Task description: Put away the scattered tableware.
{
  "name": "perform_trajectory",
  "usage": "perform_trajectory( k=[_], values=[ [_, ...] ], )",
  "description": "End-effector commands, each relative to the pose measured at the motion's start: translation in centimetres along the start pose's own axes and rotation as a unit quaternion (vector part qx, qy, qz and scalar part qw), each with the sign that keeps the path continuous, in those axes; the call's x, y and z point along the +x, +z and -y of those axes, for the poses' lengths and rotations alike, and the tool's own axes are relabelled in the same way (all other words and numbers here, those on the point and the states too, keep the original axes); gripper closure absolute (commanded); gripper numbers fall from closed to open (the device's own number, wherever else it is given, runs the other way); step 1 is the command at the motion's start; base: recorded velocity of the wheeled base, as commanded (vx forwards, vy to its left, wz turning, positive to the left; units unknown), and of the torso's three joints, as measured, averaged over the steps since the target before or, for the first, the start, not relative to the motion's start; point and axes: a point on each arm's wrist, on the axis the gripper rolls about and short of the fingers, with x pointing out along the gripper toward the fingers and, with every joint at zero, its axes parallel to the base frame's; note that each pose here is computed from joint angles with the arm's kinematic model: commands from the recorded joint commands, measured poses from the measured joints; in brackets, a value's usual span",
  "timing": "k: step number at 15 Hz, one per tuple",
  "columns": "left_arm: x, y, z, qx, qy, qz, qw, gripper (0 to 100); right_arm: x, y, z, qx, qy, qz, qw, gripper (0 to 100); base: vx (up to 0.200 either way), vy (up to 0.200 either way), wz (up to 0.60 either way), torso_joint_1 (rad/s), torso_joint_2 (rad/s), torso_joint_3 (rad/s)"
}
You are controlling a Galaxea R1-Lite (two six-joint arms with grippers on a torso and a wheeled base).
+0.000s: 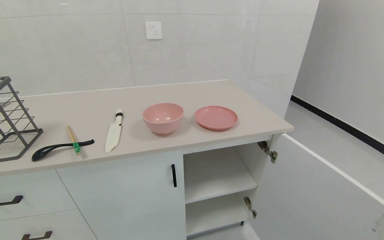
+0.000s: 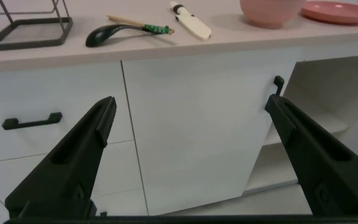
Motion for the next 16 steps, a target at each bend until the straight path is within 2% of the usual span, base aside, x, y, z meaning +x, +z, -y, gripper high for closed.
perform_trajectory(
  k=[1,12,15,16],
  values=[
    [0.01,0.0,0.0,0.0,0.0,-0.001,1.0,0,0.0,0.0,0.0,0.0,0.0,0.0,1.0,0,0.0,0.0,0.0,0.212,-0.5,-0.29],
    [0.0,0.01,-0.03,-0.001,0.006,0.001,1.0,0,0.0,0.0,0.0,0.0,0.001,0.0,1.0,0,0.0,0.0,0.0,0.239,-0.54,-0.298],
    [0.01,0.0,-0.03,-0.001,0.006,-0.001,1.0,0,0.0,0.0,0.0,0.0,0.0,0.0,1.0,0,0.2,0.2,0.0,0.074,-0.17,-0.089],
    [0.01,0.0,-0.03,-0.001,0.006,-0.001,1.0,0,0.0,0.0,0.0,0.0,0.0,0.0,1.0,0,0.2,0.0,0.0,0.017,-0.05,-0.022]
  ],
)
